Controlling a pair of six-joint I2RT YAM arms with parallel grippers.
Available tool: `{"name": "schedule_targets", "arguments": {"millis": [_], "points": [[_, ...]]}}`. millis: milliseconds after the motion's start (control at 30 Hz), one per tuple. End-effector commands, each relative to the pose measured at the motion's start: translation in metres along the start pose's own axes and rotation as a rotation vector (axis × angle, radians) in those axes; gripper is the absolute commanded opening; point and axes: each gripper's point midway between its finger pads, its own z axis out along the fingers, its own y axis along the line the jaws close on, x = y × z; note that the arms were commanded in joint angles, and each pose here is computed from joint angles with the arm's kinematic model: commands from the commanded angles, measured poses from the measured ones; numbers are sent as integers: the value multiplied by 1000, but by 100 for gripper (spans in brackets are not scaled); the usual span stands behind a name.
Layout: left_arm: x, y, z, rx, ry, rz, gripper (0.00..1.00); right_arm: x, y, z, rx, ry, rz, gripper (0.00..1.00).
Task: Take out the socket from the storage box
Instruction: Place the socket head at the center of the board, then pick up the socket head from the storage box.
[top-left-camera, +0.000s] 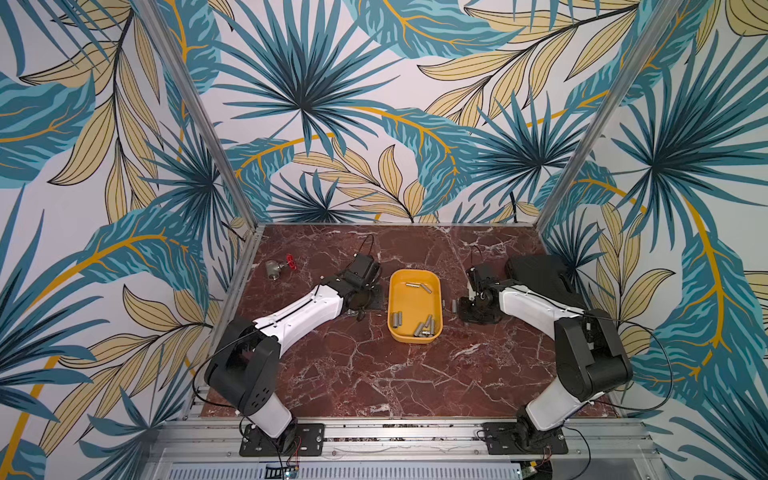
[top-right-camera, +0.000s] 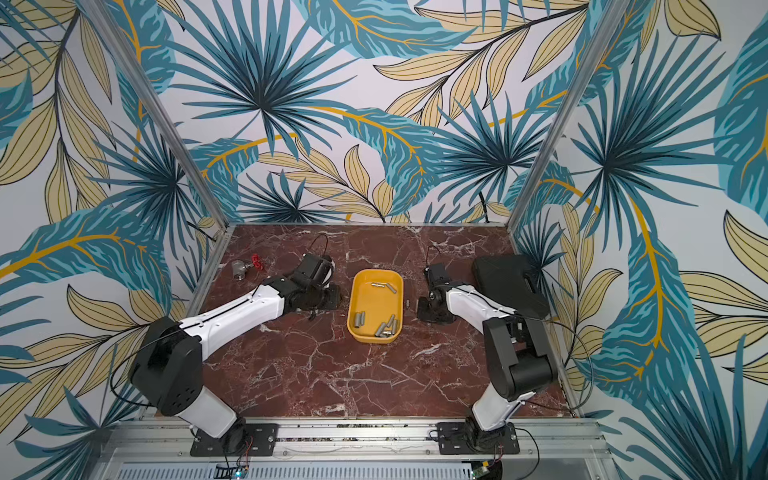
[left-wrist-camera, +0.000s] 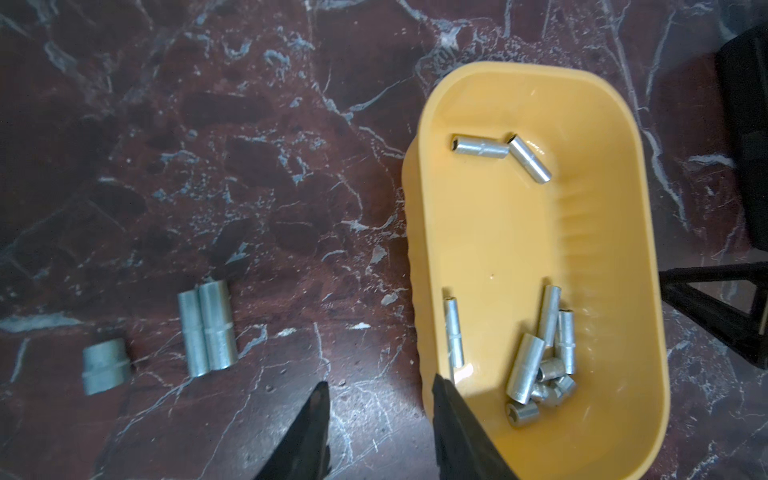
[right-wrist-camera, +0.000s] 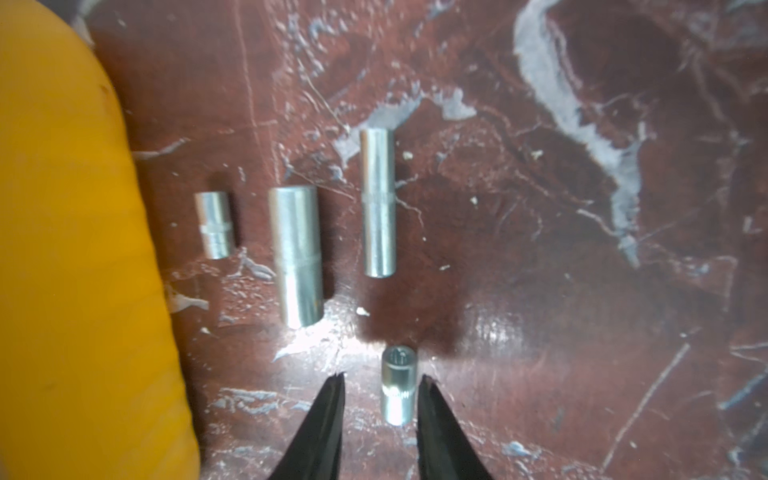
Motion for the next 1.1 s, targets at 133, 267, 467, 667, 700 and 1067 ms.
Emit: {"name": "schedule_targets", "arguments": {"millis": [133, 267, 467, 667, 700, 1067], "points": [[-18, -39, 7, 54, 1, 87, 44, -2, 2, -14, -19, -5, 1, 32], [-22, -61, 19, 72, 25, 133, 44, -6, 3, -27, -22, -28, -7, 32], [-31, -87, 43, 88, 47, 200, 43, -11, 8, -42, -51, -59, -2, 32], [-37, -90, 74, 53, 73, 247, 43, -8, 10, -44, -66, -57, -1, 32], [-38, -90, 78, 45, 78, 255, 43, -7, 10, -45, -68, -56, -1, 32], [-56, -97, 117, 19, 53, 449, 43, 3, 6, -40, -66, -40, 6, 32]]}}
